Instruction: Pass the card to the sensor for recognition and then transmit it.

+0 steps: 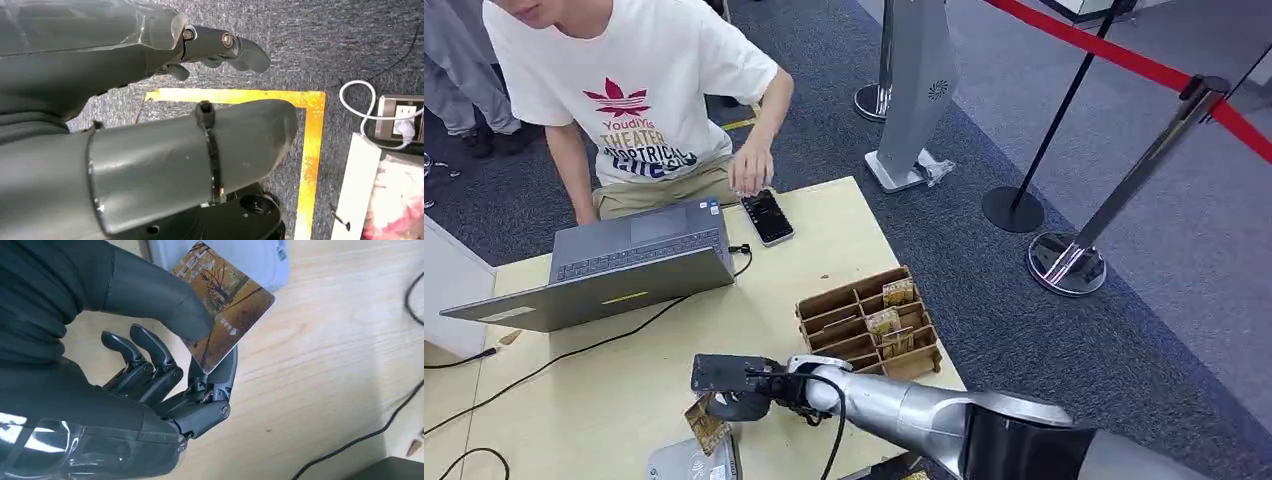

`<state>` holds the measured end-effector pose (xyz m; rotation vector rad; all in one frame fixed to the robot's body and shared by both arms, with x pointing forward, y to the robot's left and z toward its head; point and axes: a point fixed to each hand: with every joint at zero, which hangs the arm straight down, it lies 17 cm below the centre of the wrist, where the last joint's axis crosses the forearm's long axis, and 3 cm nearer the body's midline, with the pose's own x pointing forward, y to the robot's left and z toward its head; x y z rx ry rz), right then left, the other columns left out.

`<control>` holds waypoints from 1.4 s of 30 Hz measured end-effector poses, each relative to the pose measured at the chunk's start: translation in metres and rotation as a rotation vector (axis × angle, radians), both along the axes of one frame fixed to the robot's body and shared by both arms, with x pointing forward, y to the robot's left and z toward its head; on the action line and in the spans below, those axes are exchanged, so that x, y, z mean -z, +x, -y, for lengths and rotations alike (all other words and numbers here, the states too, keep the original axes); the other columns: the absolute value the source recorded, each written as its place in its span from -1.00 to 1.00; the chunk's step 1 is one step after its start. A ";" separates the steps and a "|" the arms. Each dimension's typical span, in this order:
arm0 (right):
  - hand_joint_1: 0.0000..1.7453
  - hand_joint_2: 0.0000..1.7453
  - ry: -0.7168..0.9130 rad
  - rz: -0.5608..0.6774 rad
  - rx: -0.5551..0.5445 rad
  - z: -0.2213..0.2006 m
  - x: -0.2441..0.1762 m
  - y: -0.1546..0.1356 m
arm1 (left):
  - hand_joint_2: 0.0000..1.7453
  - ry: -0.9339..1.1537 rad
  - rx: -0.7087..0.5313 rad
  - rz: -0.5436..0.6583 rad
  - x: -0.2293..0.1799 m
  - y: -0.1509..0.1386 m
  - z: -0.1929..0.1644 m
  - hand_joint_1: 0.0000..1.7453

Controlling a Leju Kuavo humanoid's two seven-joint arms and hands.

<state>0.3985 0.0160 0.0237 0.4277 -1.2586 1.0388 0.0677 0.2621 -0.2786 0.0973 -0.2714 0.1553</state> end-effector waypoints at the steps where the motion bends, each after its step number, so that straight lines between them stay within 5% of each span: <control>1: 1.00 1.00 -0.012 0.012 -0.003 -0.001 0.000 0.001 | -1.00 0.001 -0.001 0.000 0.000 0.000 0.000 -1.00; 17: 1.00 1.00 -0.299 0.217 -0.192 -0.024 0.009 -0.012 | -1.00 -0.004 0.001 -0.010 0.000 -0.001 0.000 -1.00; 28: 1.00 1.00 -0.352 0.203 -0.285 -0.028 0.024 -0.031 | -1.00 -0.005 -0.002 -0.011 0.001 -0.002 0.000 -1.00; 42: 1.00 1.00 -0.343 0.153 -0.276 -0.029 0.033 -0.034 | -1.00 -0.008 -0.003 -0.013 0.001 -0.002 0.001 -1.00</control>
